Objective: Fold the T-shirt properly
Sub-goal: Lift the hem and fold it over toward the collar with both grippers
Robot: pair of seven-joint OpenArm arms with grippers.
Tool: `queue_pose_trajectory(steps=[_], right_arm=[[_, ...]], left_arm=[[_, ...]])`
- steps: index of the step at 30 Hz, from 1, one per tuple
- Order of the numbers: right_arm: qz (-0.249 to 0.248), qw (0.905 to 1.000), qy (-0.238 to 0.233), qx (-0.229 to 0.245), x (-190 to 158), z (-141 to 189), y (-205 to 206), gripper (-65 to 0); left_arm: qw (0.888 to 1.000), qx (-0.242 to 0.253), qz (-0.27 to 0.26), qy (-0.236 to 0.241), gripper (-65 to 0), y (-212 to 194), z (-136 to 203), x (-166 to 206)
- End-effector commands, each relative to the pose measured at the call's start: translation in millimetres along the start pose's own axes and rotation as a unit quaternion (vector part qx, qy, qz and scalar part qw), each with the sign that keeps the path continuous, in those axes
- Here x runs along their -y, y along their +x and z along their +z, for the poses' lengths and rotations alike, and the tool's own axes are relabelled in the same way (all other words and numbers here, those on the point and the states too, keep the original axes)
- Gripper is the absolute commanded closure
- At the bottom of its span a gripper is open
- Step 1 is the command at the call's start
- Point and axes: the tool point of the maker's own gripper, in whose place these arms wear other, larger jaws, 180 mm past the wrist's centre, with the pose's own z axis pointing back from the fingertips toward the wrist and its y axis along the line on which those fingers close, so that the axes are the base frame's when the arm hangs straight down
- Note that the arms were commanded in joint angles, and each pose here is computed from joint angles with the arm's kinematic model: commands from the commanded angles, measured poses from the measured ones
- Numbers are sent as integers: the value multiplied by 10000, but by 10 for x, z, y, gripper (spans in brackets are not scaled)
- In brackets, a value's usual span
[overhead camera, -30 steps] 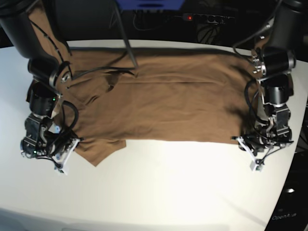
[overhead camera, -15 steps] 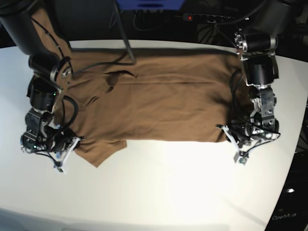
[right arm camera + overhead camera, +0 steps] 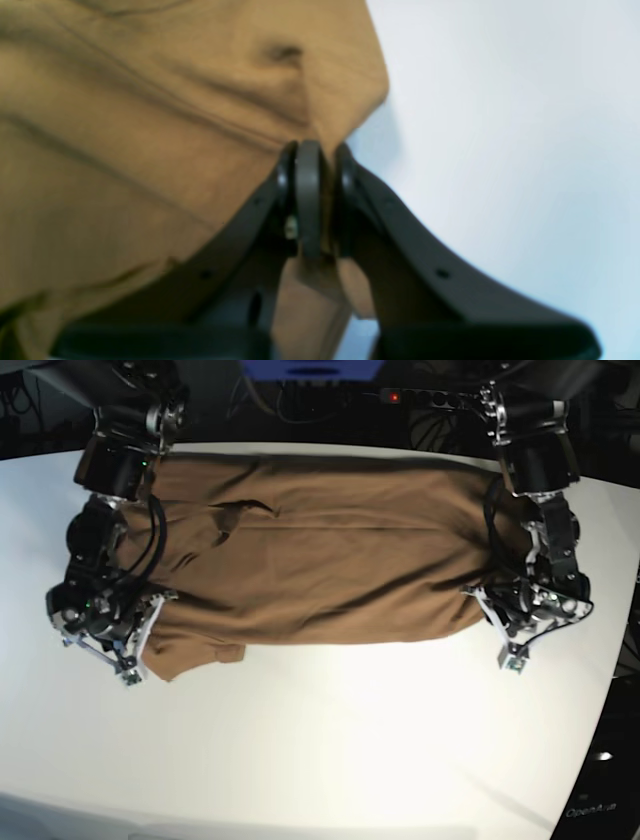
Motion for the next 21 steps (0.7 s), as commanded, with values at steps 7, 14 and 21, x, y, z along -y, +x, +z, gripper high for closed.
queue_pose_trajectory(steps=[7,14,21], right_arm=[[498,9979,-206,350,-73,213,170,-3],[761,9945,-438,574,-139,469,118,-3],[928,9918,-588,658,-221,694,-18,-3]], left_arm=[[9990,377,-107,200,-27,259,165,-109],[9969,517,-327,503,-27,291,460,-124],[9942,563,-663,631,-27,207,680,-150]])
